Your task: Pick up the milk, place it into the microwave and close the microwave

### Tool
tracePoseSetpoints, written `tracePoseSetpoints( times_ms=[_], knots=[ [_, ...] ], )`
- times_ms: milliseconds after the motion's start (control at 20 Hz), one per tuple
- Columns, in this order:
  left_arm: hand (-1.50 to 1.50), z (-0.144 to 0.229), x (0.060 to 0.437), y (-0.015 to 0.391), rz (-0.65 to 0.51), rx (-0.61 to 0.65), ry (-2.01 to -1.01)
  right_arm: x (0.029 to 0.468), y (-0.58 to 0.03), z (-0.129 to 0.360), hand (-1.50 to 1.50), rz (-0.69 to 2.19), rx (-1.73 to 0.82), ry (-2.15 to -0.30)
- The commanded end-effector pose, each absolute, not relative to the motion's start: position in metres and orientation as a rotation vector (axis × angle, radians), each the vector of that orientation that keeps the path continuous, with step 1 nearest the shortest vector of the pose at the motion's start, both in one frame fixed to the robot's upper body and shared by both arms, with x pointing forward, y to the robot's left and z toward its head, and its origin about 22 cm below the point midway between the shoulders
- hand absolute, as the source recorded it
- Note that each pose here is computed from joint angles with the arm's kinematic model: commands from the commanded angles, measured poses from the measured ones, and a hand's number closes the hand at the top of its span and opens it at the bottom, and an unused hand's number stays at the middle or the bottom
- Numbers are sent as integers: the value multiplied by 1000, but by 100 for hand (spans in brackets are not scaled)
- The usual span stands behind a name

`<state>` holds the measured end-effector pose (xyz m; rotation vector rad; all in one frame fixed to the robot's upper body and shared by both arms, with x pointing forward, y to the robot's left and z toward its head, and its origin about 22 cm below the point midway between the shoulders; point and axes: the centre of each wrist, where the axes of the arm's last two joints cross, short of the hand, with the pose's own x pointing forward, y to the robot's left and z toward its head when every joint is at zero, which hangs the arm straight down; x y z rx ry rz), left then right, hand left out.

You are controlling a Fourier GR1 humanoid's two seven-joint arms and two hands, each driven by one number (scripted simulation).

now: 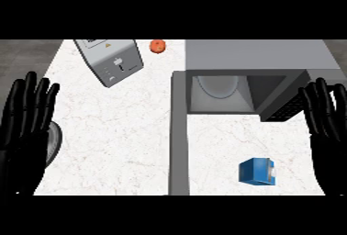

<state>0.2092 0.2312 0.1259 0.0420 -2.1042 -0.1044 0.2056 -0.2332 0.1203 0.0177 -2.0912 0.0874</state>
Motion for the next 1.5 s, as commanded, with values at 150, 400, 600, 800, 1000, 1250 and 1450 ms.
tracePoseSetpoints(
  times_ms=[150,400,600,800,1000,1250,1450],
  knots=[
    [-150,125,228,261,-80,28,-2095,171,-195,132,-150,125,87,-2155],
    [-150,121,229,272,12,12,-1978,136,-168,148,-150,240,149,-2044],
    [-150,126,207,305,1,15,-1965,112,-162,156,-150,255,119,-2031],
    [-150,110,192,298,6,-1,-1957,109,-160,150,-150,229,36,-2032],
    [-150,119,174,311,15,17,-1964,107,-172,141,-150,215,-8,-2000],
    [-150,130,150,331,20,2,-1960,99,-173,128,-150,194,-65,-1926],
    [-150,128,137,342,10,-35,-1958,124,-183,103,-150,175,-67,-1915]
  ],
)
